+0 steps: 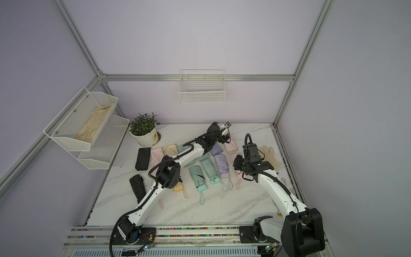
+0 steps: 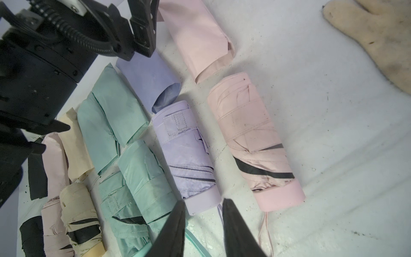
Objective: Take umbrellas out of sleeves
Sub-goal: Place the umbrella sleeve at the center of the board.
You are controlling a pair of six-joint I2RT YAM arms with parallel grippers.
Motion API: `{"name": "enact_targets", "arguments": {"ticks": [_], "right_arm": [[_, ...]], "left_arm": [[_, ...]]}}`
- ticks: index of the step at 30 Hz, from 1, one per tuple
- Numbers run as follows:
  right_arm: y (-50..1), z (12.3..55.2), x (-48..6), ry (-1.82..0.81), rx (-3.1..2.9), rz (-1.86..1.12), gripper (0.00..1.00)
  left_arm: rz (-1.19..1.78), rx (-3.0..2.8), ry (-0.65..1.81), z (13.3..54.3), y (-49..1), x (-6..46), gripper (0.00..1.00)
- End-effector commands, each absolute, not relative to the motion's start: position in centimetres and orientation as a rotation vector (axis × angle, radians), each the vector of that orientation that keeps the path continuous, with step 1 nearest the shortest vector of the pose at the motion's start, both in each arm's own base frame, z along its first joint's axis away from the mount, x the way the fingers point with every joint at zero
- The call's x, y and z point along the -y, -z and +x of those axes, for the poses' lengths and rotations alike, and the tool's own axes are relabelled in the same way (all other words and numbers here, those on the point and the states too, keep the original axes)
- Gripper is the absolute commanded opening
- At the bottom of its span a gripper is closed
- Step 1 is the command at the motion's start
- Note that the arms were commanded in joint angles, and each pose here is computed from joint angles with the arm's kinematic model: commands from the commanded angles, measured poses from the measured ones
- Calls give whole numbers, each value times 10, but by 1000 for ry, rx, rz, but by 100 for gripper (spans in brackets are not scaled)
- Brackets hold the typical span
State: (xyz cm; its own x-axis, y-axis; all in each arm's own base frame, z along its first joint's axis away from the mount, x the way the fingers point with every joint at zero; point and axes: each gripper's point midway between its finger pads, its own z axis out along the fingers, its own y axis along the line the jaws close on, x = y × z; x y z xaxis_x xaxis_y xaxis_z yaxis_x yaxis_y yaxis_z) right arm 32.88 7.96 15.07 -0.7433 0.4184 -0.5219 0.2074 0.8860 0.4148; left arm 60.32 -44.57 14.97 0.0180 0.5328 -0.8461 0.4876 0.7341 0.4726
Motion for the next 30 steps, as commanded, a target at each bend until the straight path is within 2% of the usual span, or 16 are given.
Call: {"name": "enact_targets", "arguments": {"ticks": [1,6,13,21,30], "right_arm": [[-150,322,-74,-409,-2423,449,32],[-145,320,-71,-385,-2432,451,32],[-147,327,-71,-389,-2432,454,32],[-145,332,-71,-379,-2440,436,33],[-151,352,-63,-304,-2413,434,33]], "left_arm": [[748,-1535,-80,612,-197,436,100],[691,-1529,-135,608,-221,420,100],[586,-1566,-2,581,-257,402,100],[435,-1564,213,499,-297,358,100],[338,-1649,192,422,-294,294,100]]}}
